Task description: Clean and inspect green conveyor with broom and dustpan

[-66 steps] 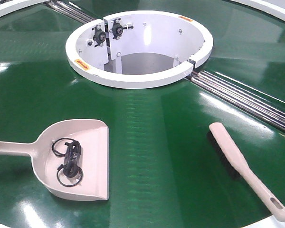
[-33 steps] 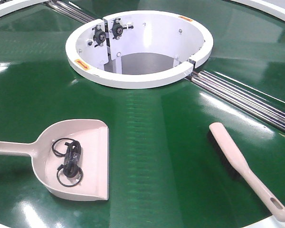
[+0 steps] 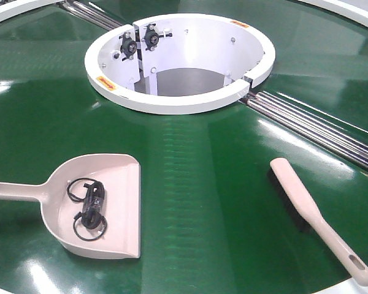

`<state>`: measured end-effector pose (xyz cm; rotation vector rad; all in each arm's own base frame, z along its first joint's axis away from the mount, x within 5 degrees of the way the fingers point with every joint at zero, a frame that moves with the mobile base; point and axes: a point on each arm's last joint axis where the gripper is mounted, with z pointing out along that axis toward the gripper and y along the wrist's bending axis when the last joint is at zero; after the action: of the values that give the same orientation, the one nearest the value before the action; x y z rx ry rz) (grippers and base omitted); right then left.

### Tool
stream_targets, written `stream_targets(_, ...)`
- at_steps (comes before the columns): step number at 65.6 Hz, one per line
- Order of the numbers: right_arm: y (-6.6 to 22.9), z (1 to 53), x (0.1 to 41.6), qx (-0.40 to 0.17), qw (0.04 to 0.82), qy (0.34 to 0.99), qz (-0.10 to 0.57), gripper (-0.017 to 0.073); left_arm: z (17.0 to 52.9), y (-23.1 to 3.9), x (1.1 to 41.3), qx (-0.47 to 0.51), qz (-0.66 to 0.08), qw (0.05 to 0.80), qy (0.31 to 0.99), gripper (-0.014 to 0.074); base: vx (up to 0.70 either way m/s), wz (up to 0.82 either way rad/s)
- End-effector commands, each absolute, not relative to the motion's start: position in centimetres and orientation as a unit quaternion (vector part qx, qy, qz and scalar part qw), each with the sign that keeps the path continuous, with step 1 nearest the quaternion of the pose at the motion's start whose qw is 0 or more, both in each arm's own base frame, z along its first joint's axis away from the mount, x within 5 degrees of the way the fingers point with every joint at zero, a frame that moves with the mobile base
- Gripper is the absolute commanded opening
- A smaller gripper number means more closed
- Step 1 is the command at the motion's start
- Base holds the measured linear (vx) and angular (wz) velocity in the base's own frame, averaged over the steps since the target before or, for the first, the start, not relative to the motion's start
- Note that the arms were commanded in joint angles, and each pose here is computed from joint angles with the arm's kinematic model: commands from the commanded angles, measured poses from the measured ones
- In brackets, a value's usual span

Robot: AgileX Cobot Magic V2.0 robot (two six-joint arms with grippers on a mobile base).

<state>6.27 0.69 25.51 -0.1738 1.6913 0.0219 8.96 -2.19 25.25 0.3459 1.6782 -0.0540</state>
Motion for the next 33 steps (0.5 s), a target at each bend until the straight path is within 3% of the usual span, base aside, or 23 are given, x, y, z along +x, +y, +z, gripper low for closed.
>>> stream_targets(1, 0.72, 27.06, 6.33, -0.074, 0.695, 0.715, 0.011, -0.0008, 27.0, -2.59, 9.03, 0.154, -0.044, 0.696, 0.7, -0.0008, 0.0, 0.0)
stream_targets(33, 0.72, 27.04, 6.33, -0.074, 0.694, 0.716, 0.01, -0.0008, 26.99, -2.58, 9.03, 0.155, -0.043, 0.696, 0.7, -0.0006, 0.0, 0.0)
